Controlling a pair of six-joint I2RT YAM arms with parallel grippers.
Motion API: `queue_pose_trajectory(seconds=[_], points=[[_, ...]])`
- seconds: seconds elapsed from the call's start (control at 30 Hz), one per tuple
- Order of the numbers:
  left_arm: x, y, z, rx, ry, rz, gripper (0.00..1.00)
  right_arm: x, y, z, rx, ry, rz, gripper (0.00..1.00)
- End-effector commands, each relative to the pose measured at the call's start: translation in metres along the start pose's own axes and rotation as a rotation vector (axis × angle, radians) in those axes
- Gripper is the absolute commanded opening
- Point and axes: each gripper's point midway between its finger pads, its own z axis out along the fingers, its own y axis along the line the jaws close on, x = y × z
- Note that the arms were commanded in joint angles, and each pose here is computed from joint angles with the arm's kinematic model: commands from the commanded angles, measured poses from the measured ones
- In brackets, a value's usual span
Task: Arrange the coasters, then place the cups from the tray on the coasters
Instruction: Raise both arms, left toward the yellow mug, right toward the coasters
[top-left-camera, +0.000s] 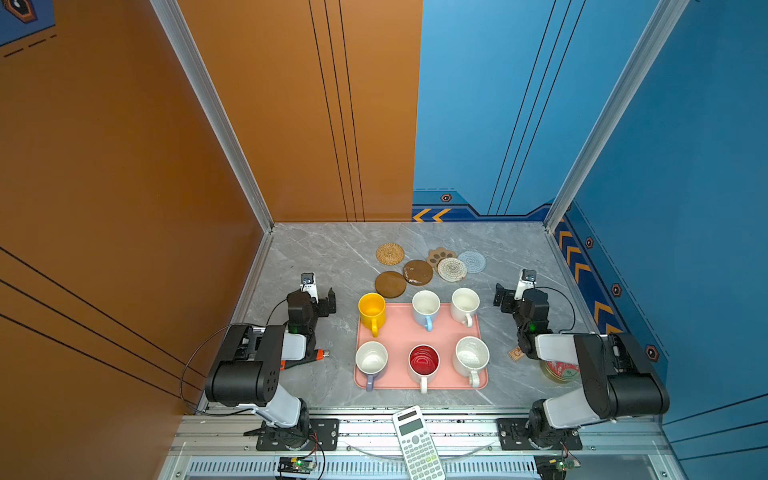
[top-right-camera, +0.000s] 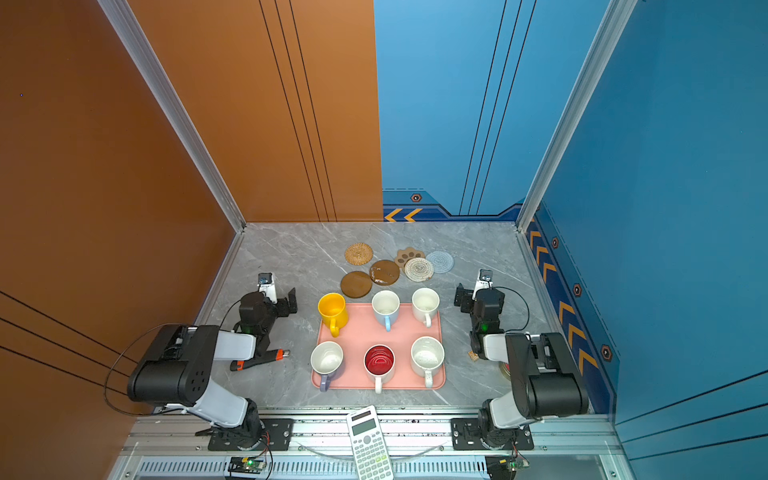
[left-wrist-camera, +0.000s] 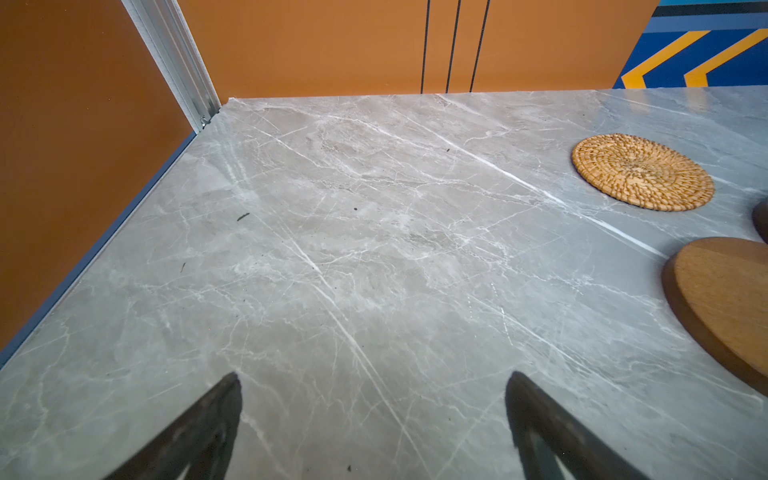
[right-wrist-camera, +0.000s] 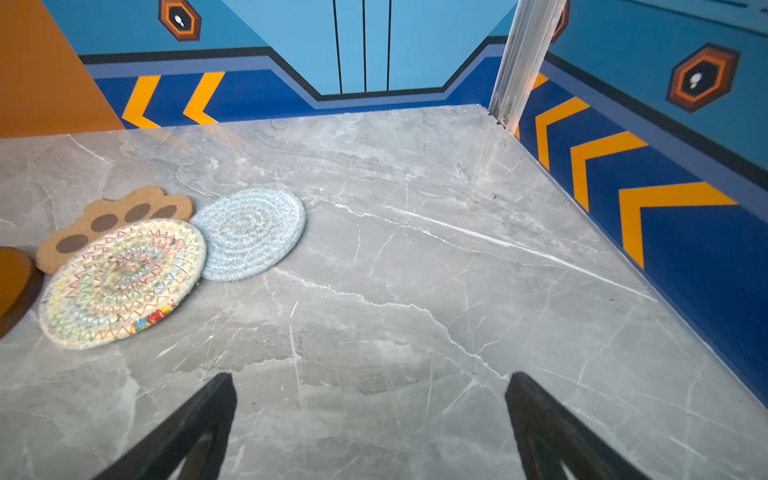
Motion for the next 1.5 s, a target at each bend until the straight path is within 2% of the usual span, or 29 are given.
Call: queue_pose_trajectory(seconds=[0.0, 0.23, 0.37, 0.67, 0.73, 0.9, 1.03, 1.13, 1.2, 1.33, 1.4, 1.47], points=[[-0.026, 0.001, -0.008, -0.023, -0.037, 0.011, 0.96, -0.021, 0.0, -0.008, 0.009, 0.0, -0.012, 0.99], [-0.054, -0.008, -0.028, -0.059, 0.005, 0.029, 0.96, -0.044, 0.008, -0.03, -0.042, 0.045, 0.035, 1.0], [-0.075, -0.026, -0.041, -0.004, 0.048, -0.003, 0.95, -0.061, 0.011, -0.041, -0.044, 0.086, 0.039, 1.0], [-0.103, -0.09, -0.065, 0.329, 0.235, -0.183, 0.92, -0.084, 0.04, -0.043, -0.116, 0.313, 0.027, 0.99], [-0.109, -0.105, -0.071, 0.411, 0.257, -0.226, 0.91, -0.083, 0.047, -0.037, -0.115, 0.366, 0.007, 0.99], [-0.116, -0.126, -0.08, 0.521, 0.286, -0.313, 0.87, -0.082, 0.058, -0.006, -0.067, 0.457, 0.0, 0.95], [-0.117, -0.137, -0.085, 0.552, 0.307, -0.331, 0.87, -0.074, 0.073, 0.028, -0.07, 0.551, -0.001, 0.85], [-0.116, -0.143, -0.087, 0.547, 0.325, -0.32, 0.87, -0.066, 0.087, 0.056, -0.082, 0.609, 0.017, 0.69], [-0.118, -0.148, -0.088, 0.55, 0.328, -0.312, 0.87, -0.062, 0.095, 0.077, -0.088, 0.628, 0.036, 0.55], [-0.113, -0.157, -0.093, 0.568, 0.366, -0.293, 0.87, -0.061, 0.112, 0.11, -0.107, 0.647, 0.07, 0.36], [-0.112, -0.159, -0.095, 0.567, 0.379, -0.27, 0.88, -0.053, 0.122, 0.13, -0.118, 0.681, 0.085, 0.31], [-0.112, -0.157, -0.096, 0.55, 0.389, -0.251, 0.87, -0.047, 0.128, 0.142, -0.122, 0.702, 0.095, 0.31]])
